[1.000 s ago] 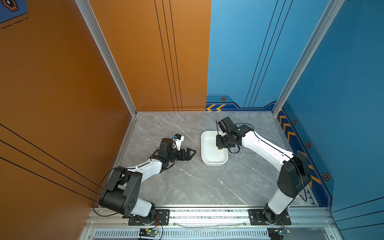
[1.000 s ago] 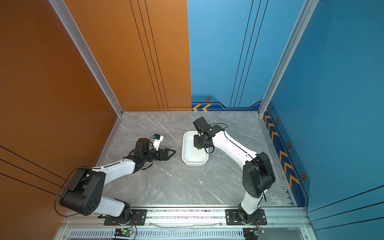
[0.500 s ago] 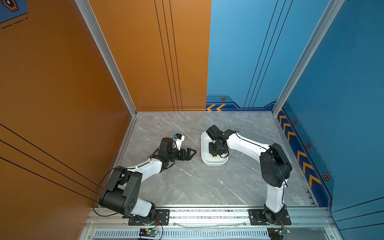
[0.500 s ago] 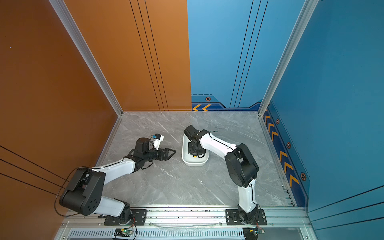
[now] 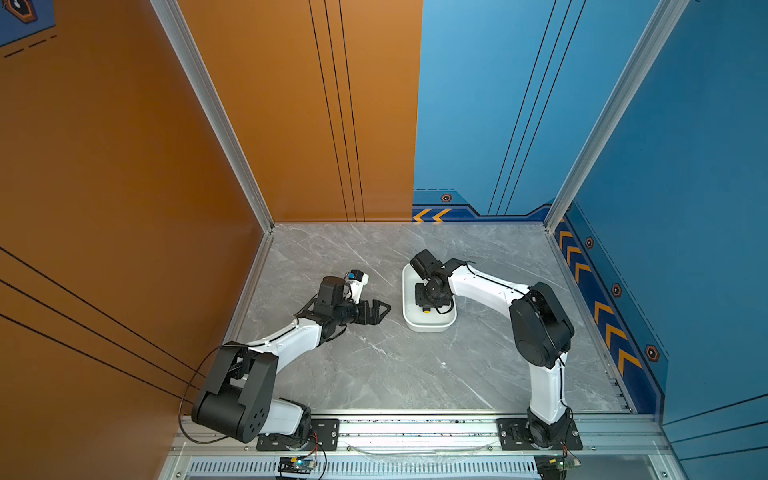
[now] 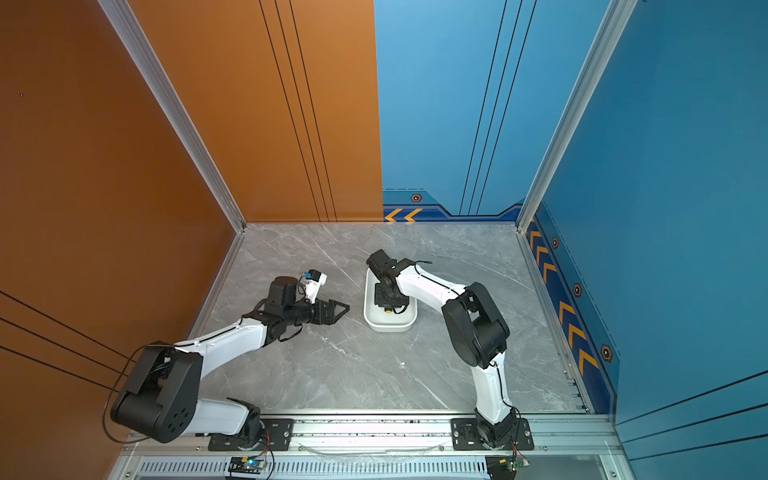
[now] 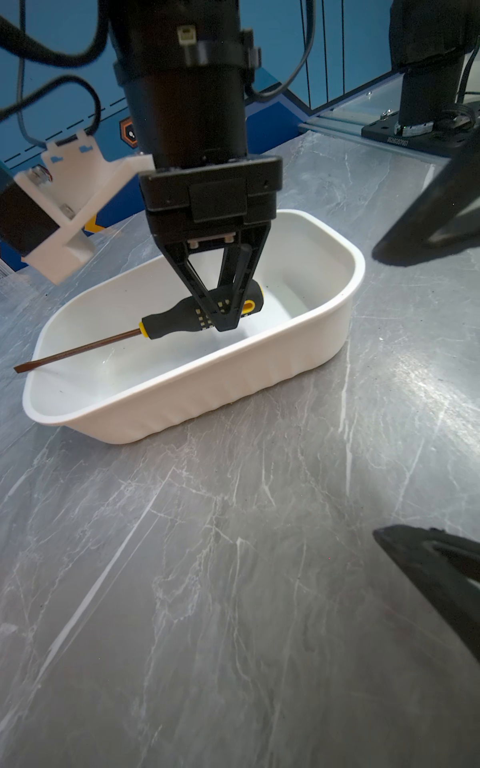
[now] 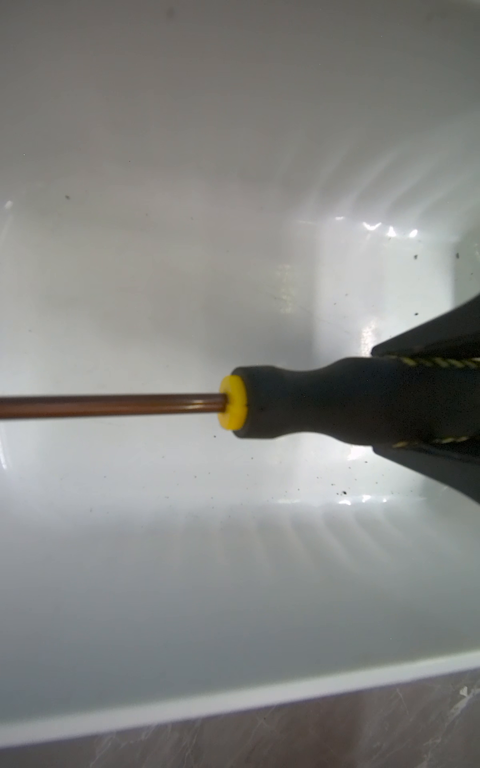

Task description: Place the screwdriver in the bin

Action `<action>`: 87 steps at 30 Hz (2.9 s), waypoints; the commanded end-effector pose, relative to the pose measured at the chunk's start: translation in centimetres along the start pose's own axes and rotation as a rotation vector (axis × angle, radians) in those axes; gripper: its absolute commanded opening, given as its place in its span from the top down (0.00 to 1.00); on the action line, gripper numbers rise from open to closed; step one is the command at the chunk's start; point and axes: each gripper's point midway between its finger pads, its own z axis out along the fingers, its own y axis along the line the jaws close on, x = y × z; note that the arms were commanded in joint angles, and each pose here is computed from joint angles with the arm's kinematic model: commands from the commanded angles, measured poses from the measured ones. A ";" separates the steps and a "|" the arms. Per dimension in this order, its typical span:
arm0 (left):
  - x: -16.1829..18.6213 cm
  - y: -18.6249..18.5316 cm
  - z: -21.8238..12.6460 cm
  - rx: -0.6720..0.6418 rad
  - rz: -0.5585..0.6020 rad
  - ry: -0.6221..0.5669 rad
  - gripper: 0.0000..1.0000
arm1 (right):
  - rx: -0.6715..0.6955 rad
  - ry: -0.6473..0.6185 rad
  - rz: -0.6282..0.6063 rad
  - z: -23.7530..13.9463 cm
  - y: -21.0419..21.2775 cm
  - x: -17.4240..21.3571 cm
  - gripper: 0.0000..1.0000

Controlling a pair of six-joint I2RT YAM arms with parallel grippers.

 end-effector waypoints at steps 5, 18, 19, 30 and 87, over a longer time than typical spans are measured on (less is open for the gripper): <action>-0.7 0.2 -0.1 -0.018 0.017 -0.005 0.02 | 0.001 -0.034 0.015 -2.1 0.0 0.9 0.97; -0.3 0.5 0.2 -0.023 0.008 0.005 0.02 | 0.012 -0.026 0.027 -2.1 -0.8 2.5 0.96; -0.1 0.5 0.2 -0.025 0.007 0.008 0.02 | 0.014 -0.021 0.030 -1.9 -0.9 2.7 0.96; -0.3 0.5 0.2 -0.027 0.008 0.006 0.02 | 0.005 0.010 0.043 0.0 -0.9 2.8 0.96; -7.8 10.9 -16.0 -0.682 0.120 -0.588 0.02 | 0.223 -1.068 0.108 -14.9 -28.9 -1.9 0.20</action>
